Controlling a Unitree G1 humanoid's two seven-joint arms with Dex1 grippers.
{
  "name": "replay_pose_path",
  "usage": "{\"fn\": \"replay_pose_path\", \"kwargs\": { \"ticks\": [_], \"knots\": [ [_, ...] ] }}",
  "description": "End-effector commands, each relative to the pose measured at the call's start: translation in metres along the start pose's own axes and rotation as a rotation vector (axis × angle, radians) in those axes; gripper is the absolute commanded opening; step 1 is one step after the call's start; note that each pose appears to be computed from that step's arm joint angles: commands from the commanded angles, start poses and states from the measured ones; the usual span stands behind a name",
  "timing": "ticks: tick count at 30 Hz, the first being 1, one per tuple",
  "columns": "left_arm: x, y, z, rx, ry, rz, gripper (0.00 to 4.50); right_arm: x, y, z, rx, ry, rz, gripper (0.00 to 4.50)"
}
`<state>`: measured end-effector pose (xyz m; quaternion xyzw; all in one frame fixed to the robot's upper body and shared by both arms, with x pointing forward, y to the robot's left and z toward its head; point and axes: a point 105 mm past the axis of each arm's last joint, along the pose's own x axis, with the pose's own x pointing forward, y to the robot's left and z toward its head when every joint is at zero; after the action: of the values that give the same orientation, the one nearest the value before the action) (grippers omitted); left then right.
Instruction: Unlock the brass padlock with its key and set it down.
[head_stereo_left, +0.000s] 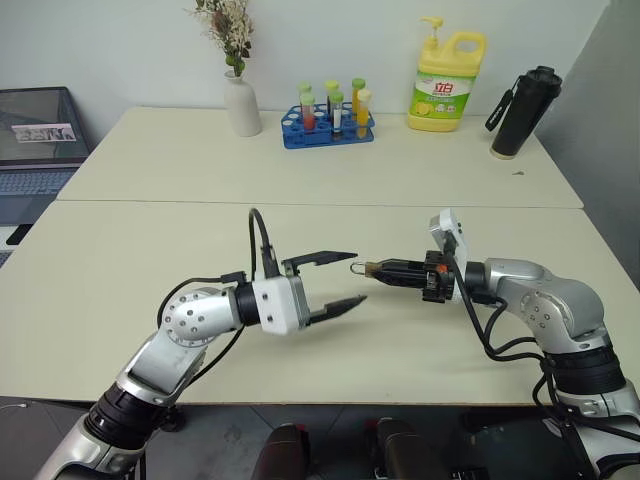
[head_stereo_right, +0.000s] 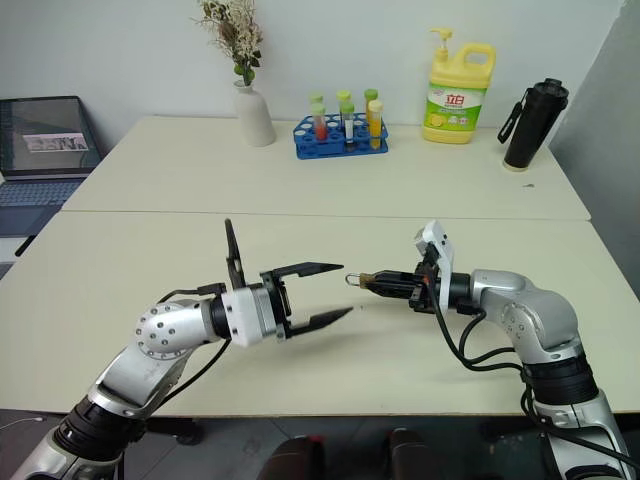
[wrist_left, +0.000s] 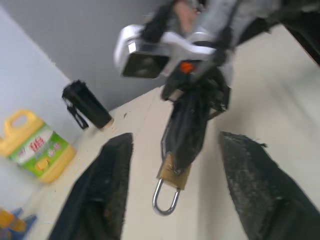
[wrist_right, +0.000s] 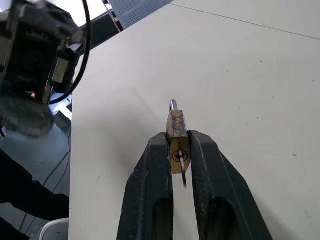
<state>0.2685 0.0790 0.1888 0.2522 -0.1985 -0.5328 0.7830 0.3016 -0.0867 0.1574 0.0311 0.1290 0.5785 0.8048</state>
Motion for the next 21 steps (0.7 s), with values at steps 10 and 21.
{"fn": "replay_pose_path", "kwargs": {
  "ticks": [10,21],
  "knots": [
    [0.000,0.031,-0.040,-0.244,0.085,0.004,0.00,0.002,0.016,0.025,-0.105,-0.055,0.085,0.14],
    [0.017,0.012,-0.039,-0.330,0.034,-0.067,0.00,0.000,0.018,0.025,-0.101,-0.061,0.078,0.14]
  ]
}}
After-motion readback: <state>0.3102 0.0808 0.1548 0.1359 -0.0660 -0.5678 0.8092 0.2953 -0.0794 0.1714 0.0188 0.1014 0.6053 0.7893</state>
